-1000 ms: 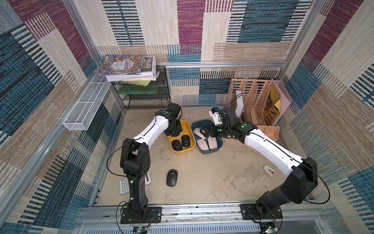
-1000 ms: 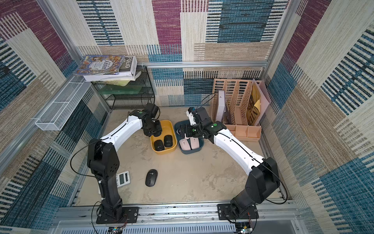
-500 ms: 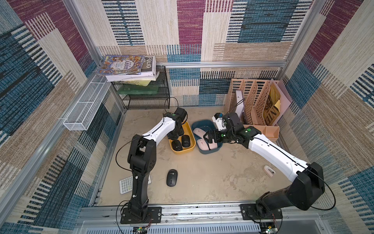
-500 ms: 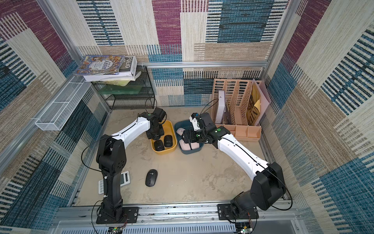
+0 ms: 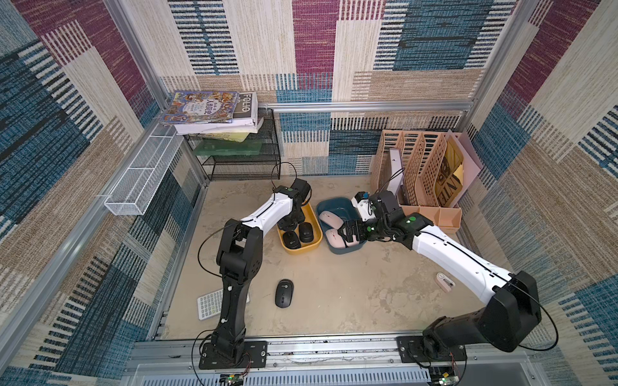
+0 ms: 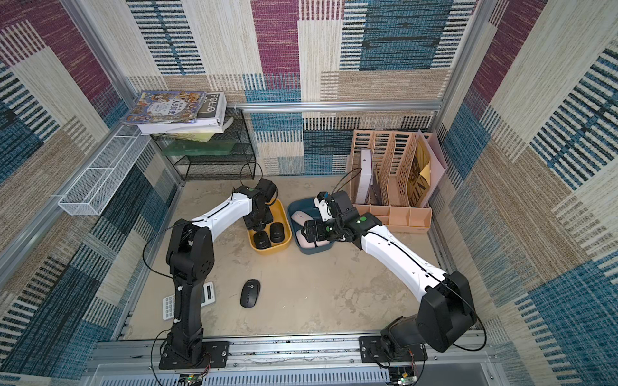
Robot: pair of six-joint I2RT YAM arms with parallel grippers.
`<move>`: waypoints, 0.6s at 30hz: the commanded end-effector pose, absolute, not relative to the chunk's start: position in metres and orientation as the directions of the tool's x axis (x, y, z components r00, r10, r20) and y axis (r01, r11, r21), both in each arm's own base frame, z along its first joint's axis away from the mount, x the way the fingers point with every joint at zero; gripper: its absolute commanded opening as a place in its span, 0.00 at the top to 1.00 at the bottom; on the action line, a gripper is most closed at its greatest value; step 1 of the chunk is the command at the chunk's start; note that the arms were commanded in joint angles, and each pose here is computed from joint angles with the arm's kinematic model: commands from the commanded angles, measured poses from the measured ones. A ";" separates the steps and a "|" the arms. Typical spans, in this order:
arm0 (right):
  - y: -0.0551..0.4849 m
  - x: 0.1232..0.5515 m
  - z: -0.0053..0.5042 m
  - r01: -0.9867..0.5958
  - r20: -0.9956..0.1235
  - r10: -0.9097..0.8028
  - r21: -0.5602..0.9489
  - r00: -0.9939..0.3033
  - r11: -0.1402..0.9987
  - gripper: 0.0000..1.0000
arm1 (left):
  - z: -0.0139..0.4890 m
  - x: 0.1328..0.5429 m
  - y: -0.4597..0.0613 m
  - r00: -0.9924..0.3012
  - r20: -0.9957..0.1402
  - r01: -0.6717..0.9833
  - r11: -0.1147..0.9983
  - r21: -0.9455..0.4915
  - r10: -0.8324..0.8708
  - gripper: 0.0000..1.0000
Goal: Place the mice by color into the storage box
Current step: Place the mouse in the storage box.
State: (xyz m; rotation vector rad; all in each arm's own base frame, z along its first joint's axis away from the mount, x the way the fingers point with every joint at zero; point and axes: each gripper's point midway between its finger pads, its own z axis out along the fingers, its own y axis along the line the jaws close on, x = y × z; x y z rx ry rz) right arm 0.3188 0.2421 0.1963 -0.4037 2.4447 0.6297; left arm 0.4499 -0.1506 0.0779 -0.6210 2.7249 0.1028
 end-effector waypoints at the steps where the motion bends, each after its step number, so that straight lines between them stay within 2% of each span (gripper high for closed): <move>1: 0.244 0.318 0.199 -0.432 -0.615 -0.147 0.346 -0.775 0.833 0.04 | 0.082 0.452 -0.151 -0.843 -0.353 -0.432 0.902 -0.006 -0.406 0.31; 7: 0.241 0.314 0.198 -0.432 -0.612 -0.149 0.345 -0.776 0.833 0.04 | 0.095 0.452 -0.151 -0.845 -0.357 -0.423 0.906 -0.006 -0.397 0.28; 12: 0.239 0.312 0.206 -0.437 -0.629 -0.143 0.342 -0.764 0.832 0.04 | 0.153 0.449 -0.162 -0.817 -0.430 -0.380 0.919 -0.102 -0.385 0.28; 16: 0.236 0.309 0.206 -0.434 -0.630 -0.141 0.341 -0.764 0.834 0.04 | 0.198 0.423 -0.167 -0.806 -0.469 -0.306 0.933 -0.191 -0.361 0.27; 18: 0.235 0.307 0.206 -0.433 -0.631 -0.138 0.343 -0.764 0.834 0.04 | 0.212 0.394 -0.166 -0.816 -0.475 -0.251 0.941 -0.225 -0.331 0.27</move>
